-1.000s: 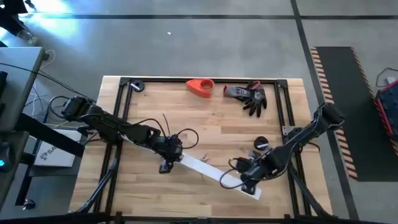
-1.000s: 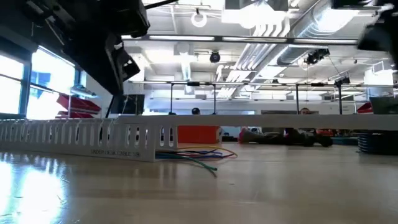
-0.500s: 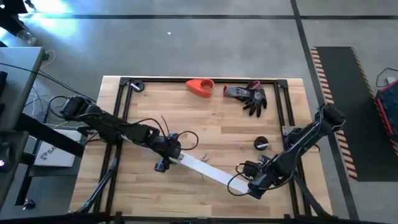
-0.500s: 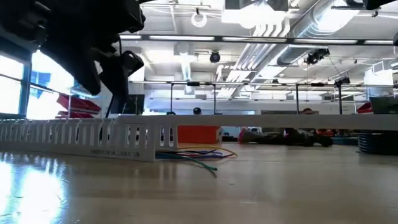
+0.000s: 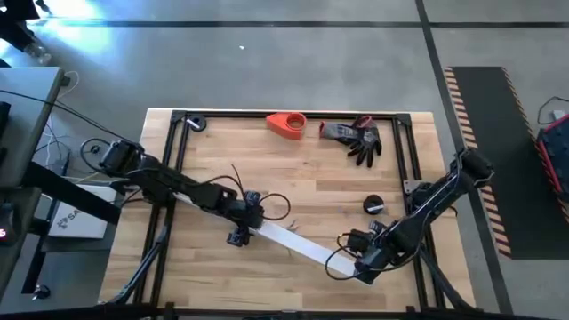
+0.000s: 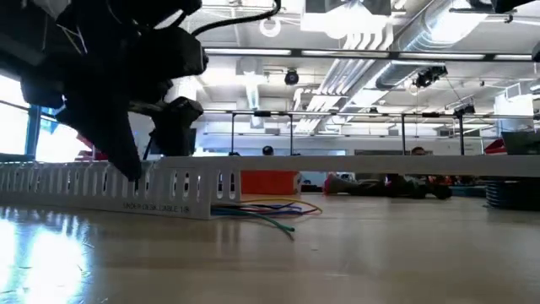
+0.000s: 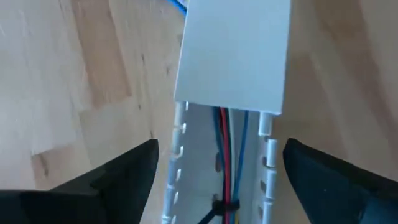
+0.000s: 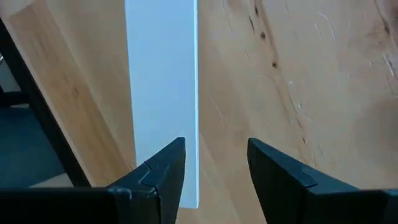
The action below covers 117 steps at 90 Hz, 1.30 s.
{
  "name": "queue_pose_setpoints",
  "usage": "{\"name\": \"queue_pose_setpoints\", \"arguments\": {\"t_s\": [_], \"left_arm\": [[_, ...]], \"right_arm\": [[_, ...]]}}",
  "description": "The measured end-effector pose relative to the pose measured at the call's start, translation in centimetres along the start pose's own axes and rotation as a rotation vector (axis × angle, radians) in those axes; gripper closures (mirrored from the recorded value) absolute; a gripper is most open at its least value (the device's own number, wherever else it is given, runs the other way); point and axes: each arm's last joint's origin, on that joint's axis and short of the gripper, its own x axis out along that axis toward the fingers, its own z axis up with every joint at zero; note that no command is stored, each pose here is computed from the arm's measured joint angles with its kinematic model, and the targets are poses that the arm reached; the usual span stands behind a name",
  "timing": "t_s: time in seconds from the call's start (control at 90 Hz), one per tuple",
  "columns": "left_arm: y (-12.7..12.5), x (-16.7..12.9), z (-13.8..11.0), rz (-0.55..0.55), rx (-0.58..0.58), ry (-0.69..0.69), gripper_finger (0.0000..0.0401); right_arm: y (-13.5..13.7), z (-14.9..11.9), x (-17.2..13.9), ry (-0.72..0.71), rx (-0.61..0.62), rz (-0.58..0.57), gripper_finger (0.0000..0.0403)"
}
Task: Ziptie cables
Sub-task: Close the white cable duct
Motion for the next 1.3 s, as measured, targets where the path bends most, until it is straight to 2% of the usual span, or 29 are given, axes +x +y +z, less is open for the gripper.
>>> {"name": "queue_pose_setpoints", "arguments": {"t_s": [0.1,0.289,0.422,0.6,0.722,0.9,1.067,1.167,1.3], "left_arm": [[0.0,0.4,-0.1,-0.009,-0.016,0.016,0.0081],[-0.1,0.7,-0.2,-0.008,-0.049,0.029,0.0115],[-0.1,0.7,-0.2,-0.008,-0.049,0.028,0.0138],[-0.1,0.7,-0.2,-0.008,-0.056,0.024,0.015],[-0.1,0.7,-0.1,-0.007,-0.058,0.012,0.0153],[0.1,0.7,0.6,-0.006,-0.067,-0.055,0.0154],[0.2,0.8,0.6,-0.004,-0.07,-0.061,0.0154],[0.4,1.0,0.7,-0.002,-0.074,-0.067,0.0154],[0.4,1.7,0.6,-0.004,-0.073,-0.053,0.0154]], "right_arm": [[0.0,-0.1,0.0,0.031,0.011,0.01,0.0245],[0.6,-3.2,-0.3,0.274,0.097,0.023,0.0246],[1.8,-5.4,-0.3,0.286,0.163,0.041,0.0255],[2.7,-7.9,1.1,0.299,0.25,-0.027,0.0264],[3.2,-8.8,2.5,0.237,0.272,-0.062,0.0265],[2.8,-9.0,3.9,0.18,0.289,-0.177,0.0265],[1.9,-8.2,4.3,0.166,0.286,-0.279,0.0266],[1.4,-7.3,4.2,0.156,0.27,-0.307,0.0266],[1.1,-5.5,4.4,0.141,0.212,-0.289,0.0266]]}}
